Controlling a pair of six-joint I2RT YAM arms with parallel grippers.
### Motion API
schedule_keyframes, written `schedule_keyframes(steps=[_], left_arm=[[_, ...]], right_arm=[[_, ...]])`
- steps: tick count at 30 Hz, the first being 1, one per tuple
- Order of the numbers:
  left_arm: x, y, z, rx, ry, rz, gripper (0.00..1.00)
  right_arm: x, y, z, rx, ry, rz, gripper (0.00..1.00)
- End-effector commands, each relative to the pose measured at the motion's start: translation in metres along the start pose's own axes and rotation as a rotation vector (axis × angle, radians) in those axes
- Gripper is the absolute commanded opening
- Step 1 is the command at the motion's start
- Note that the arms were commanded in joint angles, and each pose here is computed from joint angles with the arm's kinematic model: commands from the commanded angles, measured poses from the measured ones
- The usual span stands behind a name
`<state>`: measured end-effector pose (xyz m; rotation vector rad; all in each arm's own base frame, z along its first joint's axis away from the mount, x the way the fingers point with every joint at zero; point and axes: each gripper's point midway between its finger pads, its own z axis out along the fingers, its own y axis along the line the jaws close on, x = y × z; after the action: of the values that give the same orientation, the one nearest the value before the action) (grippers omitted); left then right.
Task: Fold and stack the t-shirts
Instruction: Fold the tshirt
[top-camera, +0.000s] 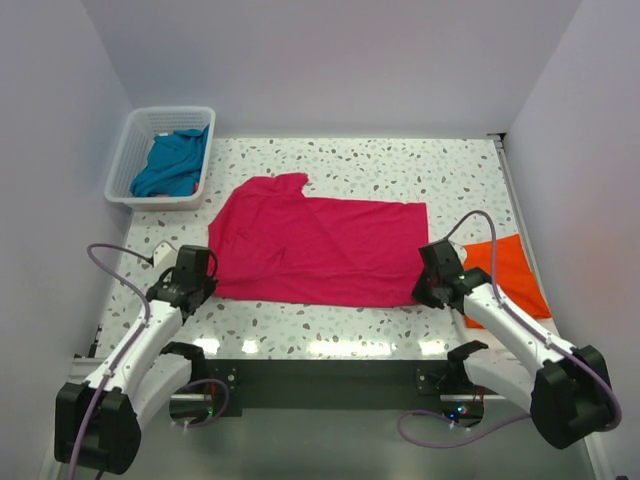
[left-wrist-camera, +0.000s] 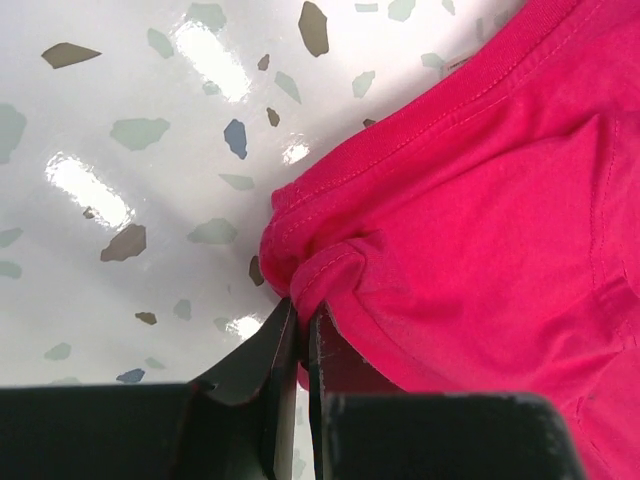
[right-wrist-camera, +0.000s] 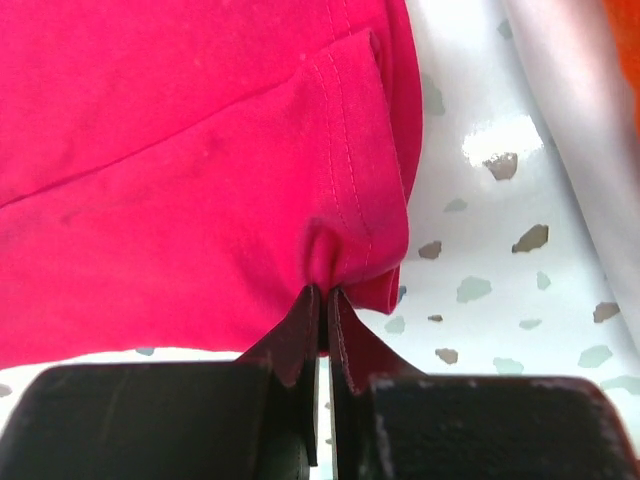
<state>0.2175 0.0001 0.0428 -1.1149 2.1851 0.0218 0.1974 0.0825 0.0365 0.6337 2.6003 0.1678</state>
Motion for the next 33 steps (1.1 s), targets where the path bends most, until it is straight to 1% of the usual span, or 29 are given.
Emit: schedule_keyframes(steps=[1,6,14,15,17,18,19,21,22,23,24,25,28,29,31,32,33], left_arm=[[-0.002,0.009,-0.01,-0.022,0.007,-0.02,0.0],[-0.006,0.005,-0.021,0.011,0.004,-0.068,0.0],[-0.015,0.005,-0.035,0.017,-0.016,-0.107,0.0],[-0.016,0.005,-0.036,0.019,-0.018,-0.114,0.01],[-0.016,0.006,-0.037,0.016,-0.022,-0.119,0.07],[-0.016,0.006,-0.037,0.017,-0.023,-0.12,0.12],[-0.016,0.006,-0.037,0.018,-0.022,-0.12,0.23],[-0.018,0.005,-0.038,0.017,-0.024,-0.114,0.37],[-0.019,0.004,-0.039,0.019,-0.026,-0.109,0.49],[-0.024,0.0,-0.041,0.03,-0.036,-0.108,0.55],[-0.027,-0.001,-0.043,0.031,-0.043,-0.096,0.6],[-0.03,-0.004,-0.045,0.038,-0.051,-0.095,0.67],[-0.044,-0.018,-0.052,0.084,-0.077,-0.068,0.74],[-0.05,-0.026,-0.056,0.107,-0.086,-0.067,0.76],[-0.057,-0.042,-0.058,0.167,-0.098,-0.019,0.77],[-0.06,-0.053,-0.061,0.209,-0.091,-0.002,0.78],[-0.066,-0.067,-0.062,0.259,-0.114,0.031,0.78]], right_arm=[[0.014,-0.01,-0.013,-0.001,0.044,0.009,0.0],[0.024,-0.021,-0.027,0.002,0.063,0.016,0.0],[0.036,-0.029,-0.047,-0.029,0.084,0.043,0.0],[0.038,-0.029,-0.048,-0.031,0.089,0.05,0.0],[0.04,-0.027,-0.05,-0.046,0.098,0.056,0.01],[0.041,-0.026,-0.05,-0.052,0.102,0.055,0.09],[0.04,-0.026,-0.05,-0.05,0.102,0.053,0.14],[0.037,-0.026,-0.051,-0.044,0.091,0.041,0.32],[0.036,-0.026,-0.051,-0.043,0.09,0.036,0.53],[0.033,-0.024,-0.053,-0.045,0.083,0.032,0.64],[0.031,-0.024,-0.054,-0.046,0.077,0.024,0.74],[0.029,-0.023,-0.055,-0.043,0.069,0.016,0.83],[0.02,-0.015,-0.058,-0.069,0.051,0.003,0.9],[0.015,-0.01,-0.059,-0.083,0.037,0.004,0.91],[0.012,-0.006,-0.057,-0.083,0.033,-0.009,0.91],[0.005,-0.001,-0.057,-0.095,0.012,-0.01,0.91],[0.0,0.001,-0.056,-0.092,0.0,-0.016,0.91]])
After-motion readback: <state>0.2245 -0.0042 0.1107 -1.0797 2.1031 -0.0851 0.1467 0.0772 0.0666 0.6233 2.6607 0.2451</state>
